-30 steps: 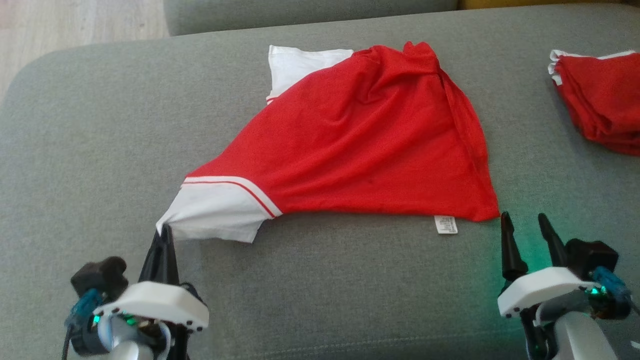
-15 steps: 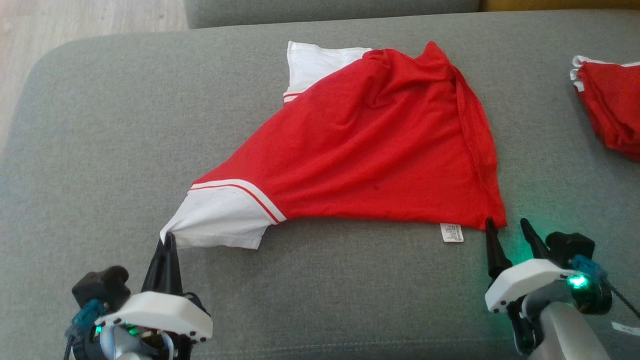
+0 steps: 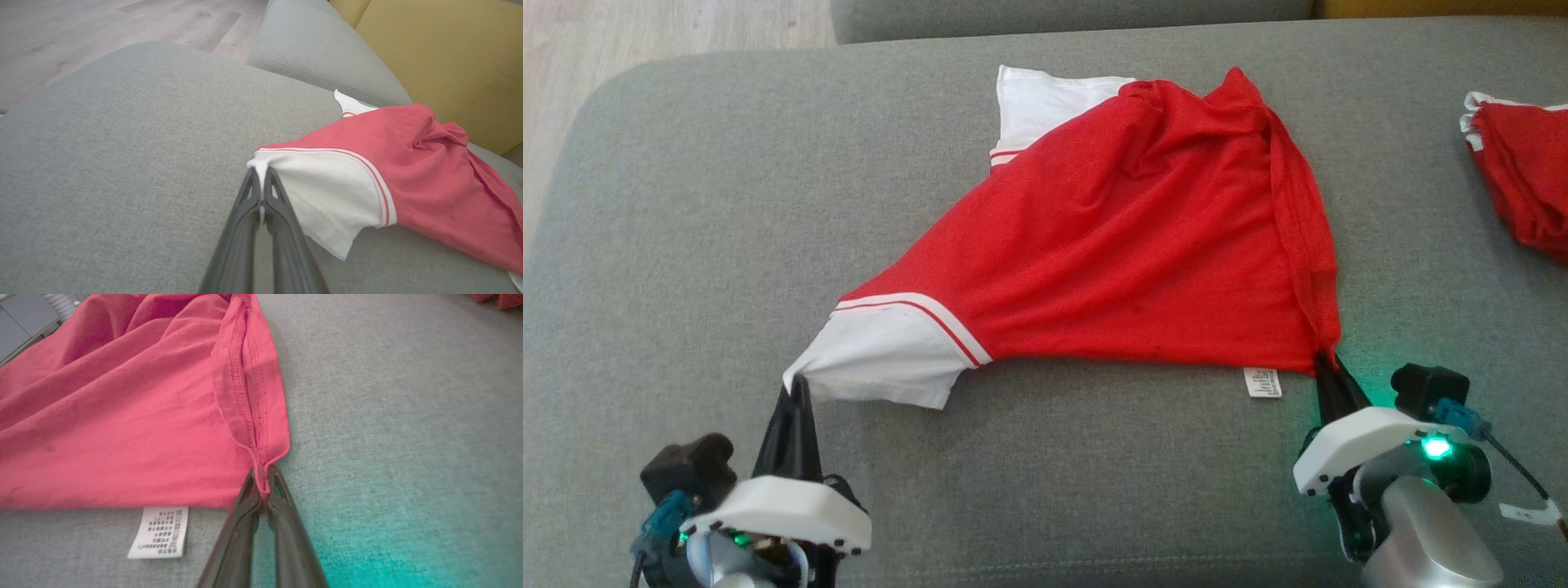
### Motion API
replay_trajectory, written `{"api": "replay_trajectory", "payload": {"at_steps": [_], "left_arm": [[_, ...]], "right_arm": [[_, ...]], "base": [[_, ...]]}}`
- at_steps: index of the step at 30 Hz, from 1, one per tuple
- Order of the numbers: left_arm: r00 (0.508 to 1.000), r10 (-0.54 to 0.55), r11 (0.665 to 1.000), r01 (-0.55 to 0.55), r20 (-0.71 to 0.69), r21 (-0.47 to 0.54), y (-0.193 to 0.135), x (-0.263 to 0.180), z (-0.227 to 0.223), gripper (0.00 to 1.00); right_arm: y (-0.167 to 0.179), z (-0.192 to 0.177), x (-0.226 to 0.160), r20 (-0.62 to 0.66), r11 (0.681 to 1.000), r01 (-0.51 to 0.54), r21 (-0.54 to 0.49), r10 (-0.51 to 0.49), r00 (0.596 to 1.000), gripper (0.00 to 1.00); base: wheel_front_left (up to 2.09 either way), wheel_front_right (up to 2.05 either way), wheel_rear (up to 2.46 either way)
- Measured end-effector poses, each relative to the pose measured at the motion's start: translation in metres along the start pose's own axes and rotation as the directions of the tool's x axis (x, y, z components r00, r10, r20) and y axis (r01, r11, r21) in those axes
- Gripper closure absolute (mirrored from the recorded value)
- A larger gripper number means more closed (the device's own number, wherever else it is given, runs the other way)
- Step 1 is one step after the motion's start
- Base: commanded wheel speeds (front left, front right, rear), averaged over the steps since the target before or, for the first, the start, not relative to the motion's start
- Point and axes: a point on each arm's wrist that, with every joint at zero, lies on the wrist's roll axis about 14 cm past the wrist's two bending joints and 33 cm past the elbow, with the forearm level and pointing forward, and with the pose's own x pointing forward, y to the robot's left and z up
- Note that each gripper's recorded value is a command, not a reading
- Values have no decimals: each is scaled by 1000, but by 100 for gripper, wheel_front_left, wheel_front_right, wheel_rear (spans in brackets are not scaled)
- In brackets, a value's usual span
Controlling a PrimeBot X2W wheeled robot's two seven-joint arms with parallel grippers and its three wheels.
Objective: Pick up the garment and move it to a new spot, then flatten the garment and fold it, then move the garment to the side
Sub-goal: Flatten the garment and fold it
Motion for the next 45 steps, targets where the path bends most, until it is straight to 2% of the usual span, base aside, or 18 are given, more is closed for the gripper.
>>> {"api": "replay_trajectory", "payload": {"at_steps": [3, 8, 12, 15, 19, 22, 28, 29, 30, 34, 40, 42, 45], "left_arm": [[1000, -13, 1000, 13, 27, 3, -4, 2, 7, 100], [986, -73, 997, 76, 150, -10, -21, 6, 40, 100], [955, -134, 989, 144, 265, -16, -40, 6, 77, 100], [914, -182, 981, 195, 363, 0, -53, 1, 111, 100], [832, -247, 966, 249, 496, 64, -68, -14, 163, 100], [759, -299, 952, 276, 578, 130, -79, -30, 203, 100], [548, -406, 911, 299, 731, 283, -106, -81, 289, 100], [511, -427, 902, 300, 746, 311, -111, -90, 300, 100], [511, -427, 902, 300, 746, 311, -111, -90, 300, 100], [386, -488, 870, 283, 783, 403, -128, -119, 339, 100], [220, -558, 827, 233, 800, 512, -151, -156, 385, 100], [209, -564, 822, 234, 799, 519, -155, -156, 391, 100], [259, -569, 820, 258, 781, 511, -159, -136, 387, 100]], "right_arm": [[2, 4, 0, 15, 1000, -7, 7, 7, 1000, 100], [14, 21, -1, 82, 999, -43, 27, 41, 996, 100], [31, 62, -2, 204, 995, -99, 23, 92, 975, 100], [47, 102, -9, 319, 988, -151, 18, 137, 938, 100], [69, 159, -31, 456, 972, -233, 16, 201, 867, 100], [77, 203, -58, 552, 961, -276, -25, 244, 798, 100], [80, 278, -128, 700, 946, -290, -146, 306, 645, 100], [81, 287, -140, 719, 944, -289, -162, 313, 621, 100], [81, 287, -140, 719, 944, -289, -162, 313, 621, 100], [80, 309, -179, 769, 940, -274, -205, 327, 549, 100], [68, 338, -232, 841, 951, -197, -238, 303, 448, 100], [66, 340, -235, 842, 954, -182, -238, 296, 451, 100], [65, 336, -222, 819, 956, -183, -230, 292, 494, 100]], "base": [[0, 0, 0], [0, 0, 0], [0, 0, 0], [0, 0, 0], [0, 0, 0], [0, 0, 0], [0, 0, 0], [0, 0, 0], [0, 0, 0], [0, 0, 0], [0, 0, 0], [0, 0, 0], [0, 0, 0]]}}
